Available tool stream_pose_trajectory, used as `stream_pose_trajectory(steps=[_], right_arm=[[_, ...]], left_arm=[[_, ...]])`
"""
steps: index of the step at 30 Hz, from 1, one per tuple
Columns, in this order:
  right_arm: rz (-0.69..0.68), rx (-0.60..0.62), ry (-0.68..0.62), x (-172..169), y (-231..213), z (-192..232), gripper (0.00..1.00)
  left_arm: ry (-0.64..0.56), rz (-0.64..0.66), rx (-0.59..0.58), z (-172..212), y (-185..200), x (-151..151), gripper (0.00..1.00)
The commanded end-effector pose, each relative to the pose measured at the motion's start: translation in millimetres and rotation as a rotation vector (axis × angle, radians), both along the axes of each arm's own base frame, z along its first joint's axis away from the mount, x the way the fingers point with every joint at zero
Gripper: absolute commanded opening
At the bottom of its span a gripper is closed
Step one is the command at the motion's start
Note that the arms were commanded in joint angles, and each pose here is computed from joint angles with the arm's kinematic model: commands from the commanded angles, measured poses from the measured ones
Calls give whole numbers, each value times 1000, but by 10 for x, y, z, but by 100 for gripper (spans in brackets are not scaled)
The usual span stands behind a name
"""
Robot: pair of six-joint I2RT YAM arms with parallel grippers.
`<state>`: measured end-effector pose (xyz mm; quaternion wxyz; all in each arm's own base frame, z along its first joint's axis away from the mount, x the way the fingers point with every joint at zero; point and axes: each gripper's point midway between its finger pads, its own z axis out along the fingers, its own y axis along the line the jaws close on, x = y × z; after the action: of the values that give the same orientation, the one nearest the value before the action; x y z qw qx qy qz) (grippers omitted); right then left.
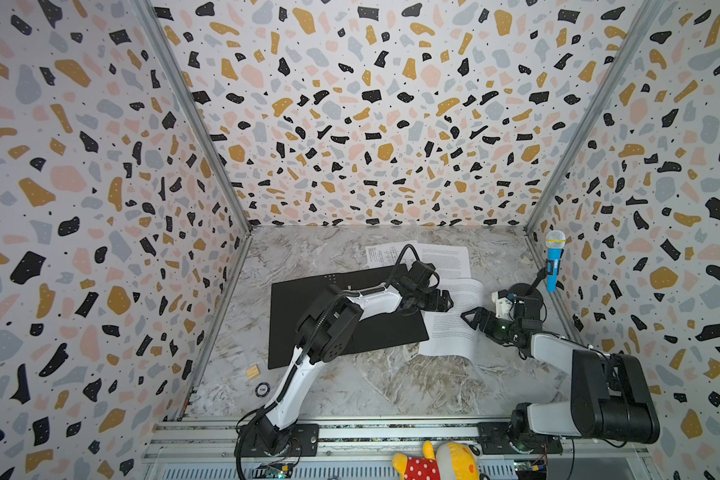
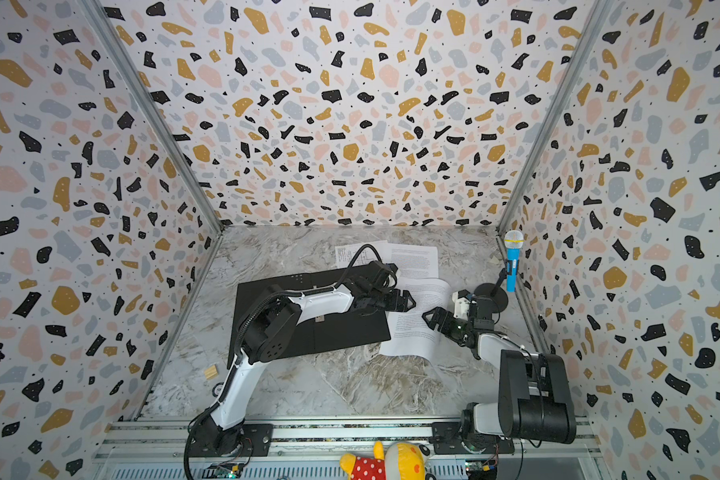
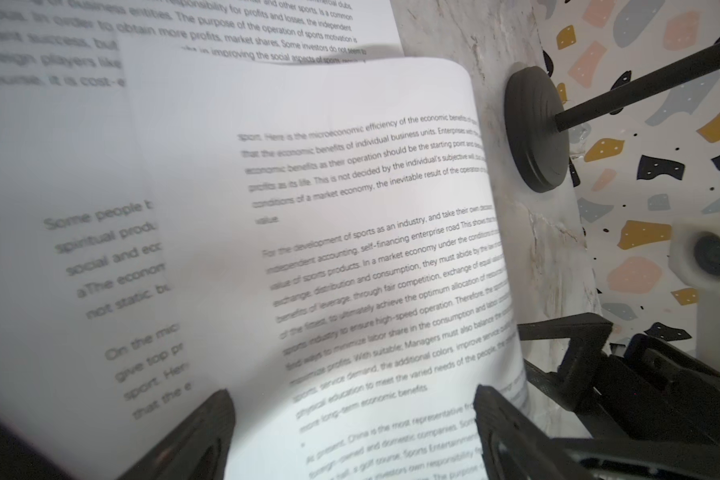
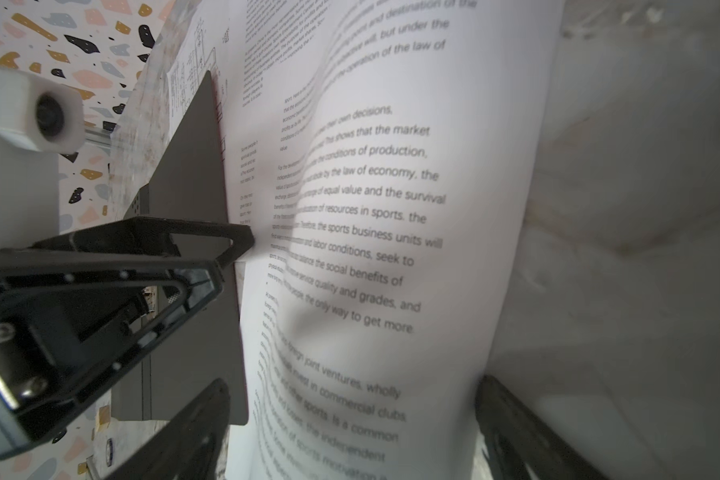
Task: Put the files into the folder
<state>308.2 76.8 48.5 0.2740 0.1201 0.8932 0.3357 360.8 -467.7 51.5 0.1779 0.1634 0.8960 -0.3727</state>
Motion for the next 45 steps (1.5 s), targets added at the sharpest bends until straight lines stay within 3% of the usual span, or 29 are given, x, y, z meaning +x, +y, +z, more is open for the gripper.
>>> stream_pose_trajectory(steps=[1,13,23,36,45], right_arm=[[8,49,112,-231,71,-179,93],[19,82,145,-347,121,-235,90],[-39,-28,152,-323,-52,-245,90],[-85,-146,57,-179,-240,53,92],[-61,-151,26,101,-240,77,93]], left_arm=[[22,-23,-72,29,-122,-71,91],[53,-24,-167,68,-239,-88,91],[8,-16,-121,162,-128,26,92],[-84,19,-46,481,125,312,92],[-103,62,91,239,356,508,94]])
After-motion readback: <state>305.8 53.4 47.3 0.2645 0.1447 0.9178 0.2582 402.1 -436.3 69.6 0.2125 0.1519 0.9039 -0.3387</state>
